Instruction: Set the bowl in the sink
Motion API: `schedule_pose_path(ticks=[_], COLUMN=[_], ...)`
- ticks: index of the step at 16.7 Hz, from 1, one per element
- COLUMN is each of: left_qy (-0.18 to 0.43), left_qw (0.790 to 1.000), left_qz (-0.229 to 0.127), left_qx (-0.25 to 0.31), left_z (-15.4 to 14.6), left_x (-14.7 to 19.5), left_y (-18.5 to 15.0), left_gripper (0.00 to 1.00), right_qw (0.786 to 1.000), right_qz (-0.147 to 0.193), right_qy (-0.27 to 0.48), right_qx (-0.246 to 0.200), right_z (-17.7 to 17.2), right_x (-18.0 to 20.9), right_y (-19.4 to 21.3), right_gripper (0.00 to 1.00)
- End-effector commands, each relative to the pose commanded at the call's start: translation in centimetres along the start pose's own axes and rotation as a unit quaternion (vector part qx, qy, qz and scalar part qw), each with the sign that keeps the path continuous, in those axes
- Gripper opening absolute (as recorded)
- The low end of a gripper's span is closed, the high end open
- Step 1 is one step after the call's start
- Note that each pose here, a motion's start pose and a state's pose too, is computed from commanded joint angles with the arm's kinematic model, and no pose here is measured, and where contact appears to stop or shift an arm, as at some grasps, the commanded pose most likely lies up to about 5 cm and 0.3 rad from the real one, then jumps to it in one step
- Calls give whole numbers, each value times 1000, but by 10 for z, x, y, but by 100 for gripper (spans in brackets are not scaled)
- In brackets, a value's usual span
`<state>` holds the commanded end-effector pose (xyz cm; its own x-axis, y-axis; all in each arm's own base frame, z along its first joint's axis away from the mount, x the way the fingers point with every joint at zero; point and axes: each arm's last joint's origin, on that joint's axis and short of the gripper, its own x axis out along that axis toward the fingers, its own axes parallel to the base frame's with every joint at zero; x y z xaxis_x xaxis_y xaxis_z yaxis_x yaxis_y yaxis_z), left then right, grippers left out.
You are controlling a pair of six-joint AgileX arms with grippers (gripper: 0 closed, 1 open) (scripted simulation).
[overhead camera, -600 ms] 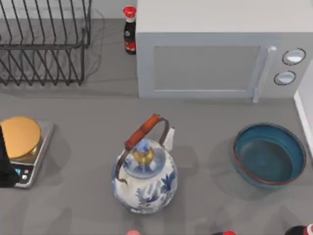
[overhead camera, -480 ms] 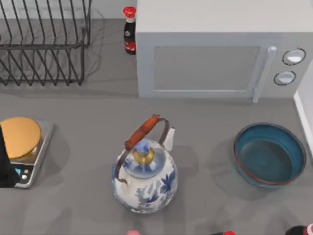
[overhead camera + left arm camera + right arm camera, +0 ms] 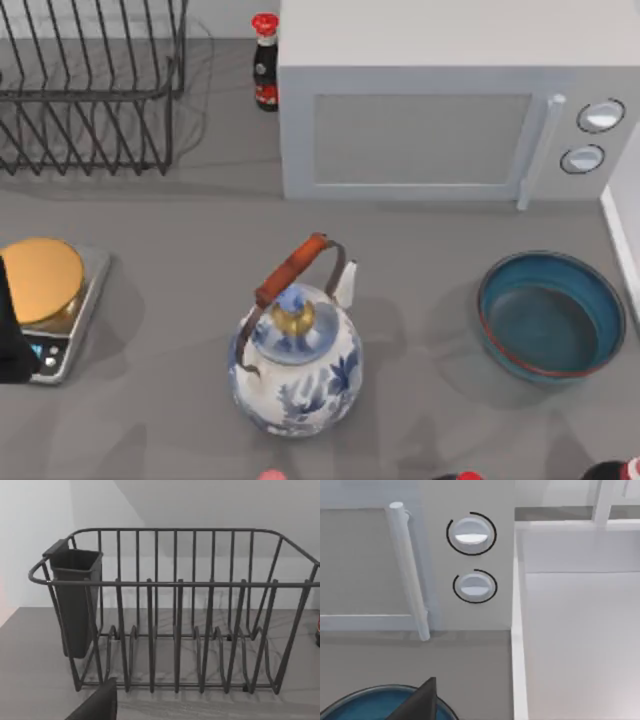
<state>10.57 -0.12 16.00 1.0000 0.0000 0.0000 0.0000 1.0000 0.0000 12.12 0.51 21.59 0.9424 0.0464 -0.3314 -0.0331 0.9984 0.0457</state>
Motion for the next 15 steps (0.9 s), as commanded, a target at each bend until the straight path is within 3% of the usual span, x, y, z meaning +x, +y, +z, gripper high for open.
schedule_pose_path(ticks=[4, 10, 15], left_qy=[0, 0, 0], left_qw=[1000, 1000, 1000], left_qz=[0, 0, 0], left_qx=[0, 0, 0], left_z=[0, 0, 0], left_x=[0, 0, 0], left_y=[0, 0, 0], left_gripper=[100, 100, 100], right_qw=[981, 892, 832], right_qz=[2, -14, -28], right_qy=[191, 452, 555], right_qx=[10, 10, 6], right_z=[40, 66, 73], right_x=[33, 114, 163], right_y=[9, 28, 43], right_gripper=[100, 100, 100])
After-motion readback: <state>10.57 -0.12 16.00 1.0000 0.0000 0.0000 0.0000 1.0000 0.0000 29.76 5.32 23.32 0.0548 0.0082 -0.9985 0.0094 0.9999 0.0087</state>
